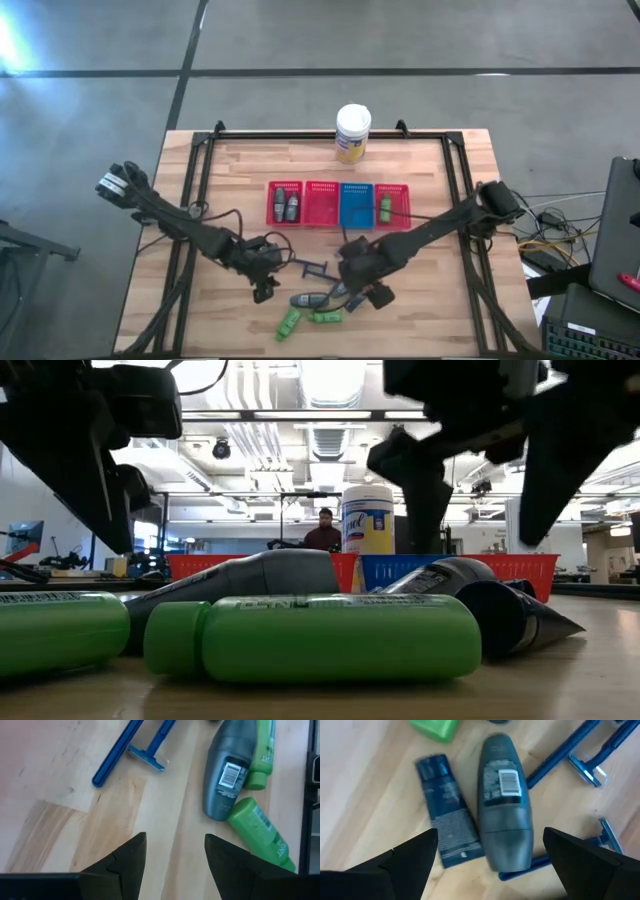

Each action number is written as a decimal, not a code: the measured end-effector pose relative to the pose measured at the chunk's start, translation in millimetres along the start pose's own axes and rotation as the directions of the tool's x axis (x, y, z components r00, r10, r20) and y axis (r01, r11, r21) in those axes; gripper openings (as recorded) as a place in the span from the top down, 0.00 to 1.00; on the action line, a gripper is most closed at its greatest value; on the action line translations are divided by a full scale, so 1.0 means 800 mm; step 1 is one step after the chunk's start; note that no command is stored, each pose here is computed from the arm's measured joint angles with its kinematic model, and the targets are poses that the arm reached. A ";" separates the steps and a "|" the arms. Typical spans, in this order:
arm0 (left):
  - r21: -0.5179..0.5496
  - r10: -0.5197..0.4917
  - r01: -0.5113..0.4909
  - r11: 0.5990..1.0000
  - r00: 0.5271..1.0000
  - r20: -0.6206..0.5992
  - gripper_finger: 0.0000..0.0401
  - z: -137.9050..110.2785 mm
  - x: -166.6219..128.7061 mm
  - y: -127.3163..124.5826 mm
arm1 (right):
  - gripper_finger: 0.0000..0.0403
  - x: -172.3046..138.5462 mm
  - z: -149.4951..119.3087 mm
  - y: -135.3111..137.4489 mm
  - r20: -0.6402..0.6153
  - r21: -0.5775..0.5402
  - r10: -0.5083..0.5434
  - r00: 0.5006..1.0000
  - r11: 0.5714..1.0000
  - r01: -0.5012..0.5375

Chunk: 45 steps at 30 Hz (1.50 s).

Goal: Pick & Place Travel size toiletries
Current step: Put the black deodorant into the left red bin

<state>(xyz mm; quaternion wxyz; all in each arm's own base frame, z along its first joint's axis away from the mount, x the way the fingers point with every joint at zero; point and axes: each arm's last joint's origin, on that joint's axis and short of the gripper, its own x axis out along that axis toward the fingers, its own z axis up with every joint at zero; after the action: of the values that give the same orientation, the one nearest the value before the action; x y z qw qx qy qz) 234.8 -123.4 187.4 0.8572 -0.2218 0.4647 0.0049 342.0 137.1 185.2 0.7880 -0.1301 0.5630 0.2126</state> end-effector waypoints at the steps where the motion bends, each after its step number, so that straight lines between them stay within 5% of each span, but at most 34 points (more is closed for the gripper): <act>1: -0.004 0.003 -0.003 1.000 1.000 0.004 0.49 -0.001 0.000 -0.001 | 0.11 0.003 0.000 -0.001 0.005 0.000 -0.002 1.000 1.000 0.002; 16: -0.043 0.009 -0.008 0.999 0.999 0.040 0.49 0.000 0.000 -0.003 | 0.29 0.048 -0.003 -0.003 -0.056 -0.071 -0.015 0.998 0.997 0.011; 32: -0.041 0.041 -0.038 0.998 0.997 0.066 0.49 -0.001 0.001 0.000 | 0.46 0.054 -0.003 -0.004 -0.058 -0.068 -0.019 0.998 0.998 0.015; 45: -0.023 0.032 -0.030 0.999 0.997 0.073 0.49 0.000 0.001 -0.001 | 0.51 0.033 -0.004 -0.004 -0.072 -0.010 -0.019 0.997 1.000 0.018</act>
<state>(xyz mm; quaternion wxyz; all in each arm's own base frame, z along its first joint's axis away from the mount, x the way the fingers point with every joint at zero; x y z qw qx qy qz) 235.5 -124.2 187.0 0.8711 -0.2234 0.4363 0.0314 347.9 137.9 158.7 0.7686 -0.1463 0.5887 0.2031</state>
